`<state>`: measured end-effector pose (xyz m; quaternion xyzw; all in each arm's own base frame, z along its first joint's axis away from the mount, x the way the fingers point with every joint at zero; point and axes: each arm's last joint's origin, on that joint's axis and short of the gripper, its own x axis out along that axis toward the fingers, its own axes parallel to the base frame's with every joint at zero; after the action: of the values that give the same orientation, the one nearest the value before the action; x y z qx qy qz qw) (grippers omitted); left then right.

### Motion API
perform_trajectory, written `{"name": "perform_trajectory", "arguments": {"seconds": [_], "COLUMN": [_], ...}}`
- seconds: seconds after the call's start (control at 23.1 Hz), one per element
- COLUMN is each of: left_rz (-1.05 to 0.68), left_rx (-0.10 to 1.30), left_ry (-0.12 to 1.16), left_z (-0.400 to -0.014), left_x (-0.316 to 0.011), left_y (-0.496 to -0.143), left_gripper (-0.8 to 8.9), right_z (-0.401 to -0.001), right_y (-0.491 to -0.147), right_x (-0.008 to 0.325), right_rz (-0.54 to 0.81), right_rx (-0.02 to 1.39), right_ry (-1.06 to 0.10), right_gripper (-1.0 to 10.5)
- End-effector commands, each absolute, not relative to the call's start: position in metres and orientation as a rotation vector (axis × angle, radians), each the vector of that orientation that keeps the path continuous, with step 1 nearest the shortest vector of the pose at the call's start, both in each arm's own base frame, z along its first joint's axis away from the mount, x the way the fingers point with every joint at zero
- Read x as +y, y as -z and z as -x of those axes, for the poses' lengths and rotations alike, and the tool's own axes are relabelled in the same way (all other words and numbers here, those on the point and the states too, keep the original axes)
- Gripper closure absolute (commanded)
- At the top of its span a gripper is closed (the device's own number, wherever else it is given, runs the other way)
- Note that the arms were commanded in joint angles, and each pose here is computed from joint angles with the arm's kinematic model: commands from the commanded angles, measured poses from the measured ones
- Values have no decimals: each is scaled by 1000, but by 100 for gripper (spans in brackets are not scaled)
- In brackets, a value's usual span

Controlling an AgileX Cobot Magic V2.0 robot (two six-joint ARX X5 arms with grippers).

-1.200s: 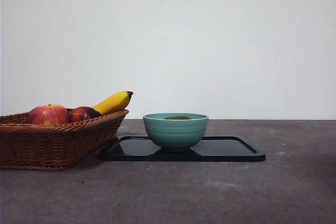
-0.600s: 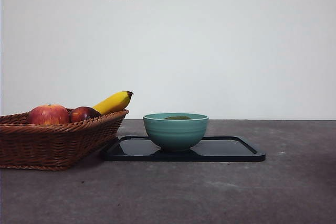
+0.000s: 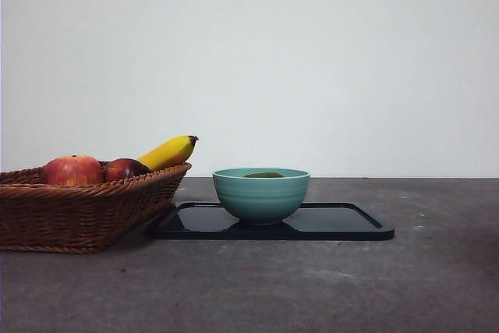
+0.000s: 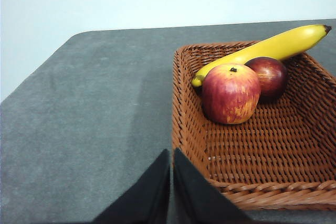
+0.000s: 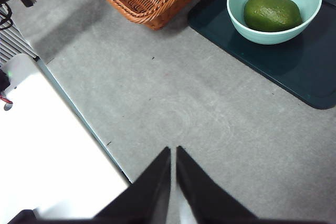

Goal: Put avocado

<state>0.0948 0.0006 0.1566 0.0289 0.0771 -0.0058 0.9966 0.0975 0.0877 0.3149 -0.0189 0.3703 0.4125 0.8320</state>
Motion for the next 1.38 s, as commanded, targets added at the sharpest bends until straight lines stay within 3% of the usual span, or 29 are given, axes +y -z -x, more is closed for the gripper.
{"name": "perform_trajectory", "arguments": {"seconds": [0.04,0.39,0.48,0.61,0.86,1.08,1.38], "left_rz": [-48,-48,-48,-48,-48,-48,-48], "left_rx": [181,182,181,181,181,181,181], "left_ry": [6,5,5,6,7,7,7], "left_z": [-96,-96,-96,-96,-96,-96,-96], "left_x": [1,1,1,1,1,1,1], "left_y": [-149,-149,-149,-149,-149,-149,-149], "left_gripper": [804,804,804,804,804,804,804], "right_z": [-98,-98,-103,-110,-105,-97,-93], "right_y": [-318,-319,-324,-331,-290,-253,-211], "right_x": [90,89,81,60,16,6,2], "right_rz": [34,76,108,34,-29,-22,-19], "right_rx": [774,743,649,465,176,55,-4], "right_ry": [-885,-885,-813,-677,-334,-213,-111], "right_gripper": [938,938,938,938,938,938,938]}}
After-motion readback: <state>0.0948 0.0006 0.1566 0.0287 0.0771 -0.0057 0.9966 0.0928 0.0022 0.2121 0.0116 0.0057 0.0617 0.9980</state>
